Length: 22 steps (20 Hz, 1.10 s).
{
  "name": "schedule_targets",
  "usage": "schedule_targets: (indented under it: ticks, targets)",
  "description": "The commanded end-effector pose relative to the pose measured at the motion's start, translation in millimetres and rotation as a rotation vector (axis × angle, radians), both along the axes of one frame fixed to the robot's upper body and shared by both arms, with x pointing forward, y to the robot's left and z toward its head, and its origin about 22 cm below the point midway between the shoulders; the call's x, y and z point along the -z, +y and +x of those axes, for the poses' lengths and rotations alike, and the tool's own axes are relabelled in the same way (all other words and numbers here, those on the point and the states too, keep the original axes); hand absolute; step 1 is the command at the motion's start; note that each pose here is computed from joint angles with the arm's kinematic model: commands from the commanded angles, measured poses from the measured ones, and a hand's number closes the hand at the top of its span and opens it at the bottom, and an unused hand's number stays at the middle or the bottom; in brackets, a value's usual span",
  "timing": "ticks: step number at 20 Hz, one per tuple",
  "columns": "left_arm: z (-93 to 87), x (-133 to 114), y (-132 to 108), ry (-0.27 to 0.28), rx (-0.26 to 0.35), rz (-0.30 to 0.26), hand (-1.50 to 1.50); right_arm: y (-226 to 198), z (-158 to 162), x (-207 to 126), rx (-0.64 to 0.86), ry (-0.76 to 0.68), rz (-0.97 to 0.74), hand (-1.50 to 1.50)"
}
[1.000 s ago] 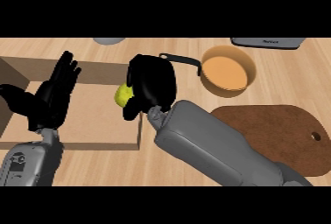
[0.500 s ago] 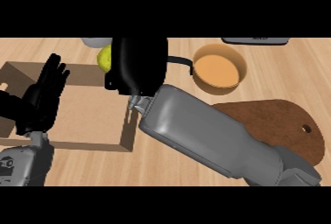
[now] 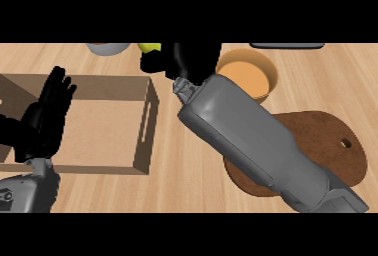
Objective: Pick the pear from the cutting board and place it in the pot
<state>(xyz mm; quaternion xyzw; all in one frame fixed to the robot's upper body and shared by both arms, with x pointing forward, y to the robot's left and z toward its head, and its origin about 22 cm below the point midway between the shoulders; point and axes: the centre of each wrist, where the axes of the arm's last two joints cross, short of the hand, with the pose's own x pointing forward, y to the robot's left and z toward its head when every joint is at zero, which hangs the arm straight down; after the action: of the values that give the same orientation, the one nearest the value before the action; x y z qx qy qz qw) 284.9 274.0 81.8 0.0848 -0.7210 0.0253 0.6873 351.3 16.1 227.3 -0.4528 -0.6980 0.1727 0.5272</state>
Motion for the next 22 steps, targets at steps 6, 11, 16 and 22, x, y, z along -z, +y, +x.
schedule_targets:
  ticks: [6, 11, 16, 22]
  targets:
    - [6.9, -7, 0, 0.008, -0.002, -0.012, 0.0, -51, 35, 32, 0.092, -0.021, 0.241, 1.5]
    - [7.5, 2, 16, -0.005, -0.006, 0.006, 0.0, -97, 72, 55, 0.319, 0.043, -0.214, 1.5]
    - [-6.7, -10, 18, -0.009, 0.014, -0.001, 0.0, -135, 91, 85, 0.353, 0.074, -0.245, 1.5]
    - [5.6, -6, 2, -0.018, 0.018, -0.007, 0.0, -161, 103, 108, 0.332, 0.149, -0.162, 1.5]
